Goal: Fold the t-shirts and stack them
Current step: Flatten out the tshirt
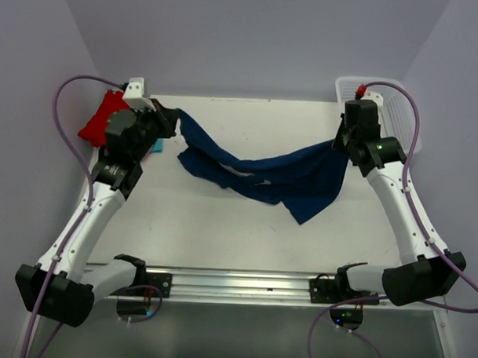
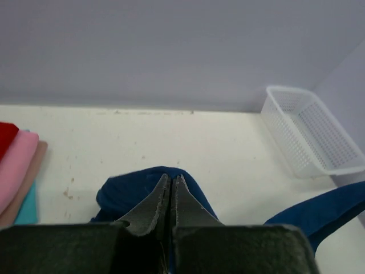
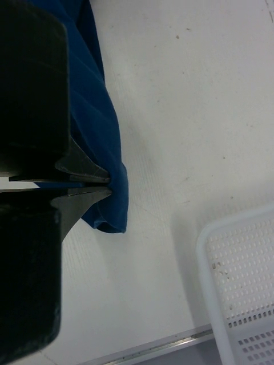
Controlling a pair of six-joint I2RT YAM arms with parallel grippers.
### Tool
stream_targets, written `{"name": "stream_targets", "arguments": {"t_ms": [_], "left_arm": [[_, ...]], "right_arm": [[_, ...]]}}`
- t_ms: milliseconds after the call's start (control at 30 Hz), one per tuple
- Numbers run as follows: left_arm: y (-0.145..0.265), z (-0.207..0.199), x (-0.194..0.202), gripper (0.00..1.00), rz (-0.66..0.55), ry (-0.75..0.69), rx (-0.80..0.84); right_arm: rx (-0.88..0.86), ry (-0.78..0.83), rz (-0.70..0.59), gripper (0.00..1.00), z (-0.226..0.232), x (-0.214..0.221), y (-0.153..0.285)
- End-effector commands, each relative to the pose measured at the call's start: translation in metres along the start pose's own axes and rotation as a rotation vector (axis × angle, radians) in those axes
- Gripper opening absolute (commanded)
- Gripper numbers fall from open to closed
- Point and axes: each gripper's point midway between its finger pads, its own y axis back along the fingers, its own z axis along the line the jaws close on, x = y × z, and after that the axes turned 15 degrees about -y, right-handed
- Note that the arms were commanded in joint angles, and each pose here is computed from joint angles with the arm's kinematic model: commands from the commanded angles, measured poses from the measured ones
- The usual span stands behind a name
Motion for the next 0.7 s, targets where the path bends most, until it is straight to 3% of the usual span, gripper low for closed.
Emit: {"name": "stream_targets", "arguments": {"t_ms": [0, 67, 300, 533, 667], "left_arm": [[0.016, 0.006, -0.015, 0.00, 0.027, 0.019, -0.060], [0.027, 0.004, -0.028, 0.00, 0.007, 0.031, -0.058], [0.108, -0.021, -0.111, 0.00, -0.284, -0.033, 0.005], [0.176, -0.054, -0.165, 0.00, -0.421, -0.148, 0.162], [0.196, -0.063, -0.186, 0.00, -0.471, -0.231, 0.207]], "right_arm": [[-0.060, -0.004, -0.043, 0.00, 0.009, -0.012, 0.011], [-0.089, 0.000, -0.042, 0.00, 0.012, -0.012, 0.014], [-0.296, 0.041, -0.162, 0.00, 0.034, -0.026, 0.066], [-0.543, 0.053, -0.368, 0.00, 0.042, -0.055, 0.153], [-0.588, 0.062, -0.468, 0.00, 0.037, -0.079, 0.188]]}}
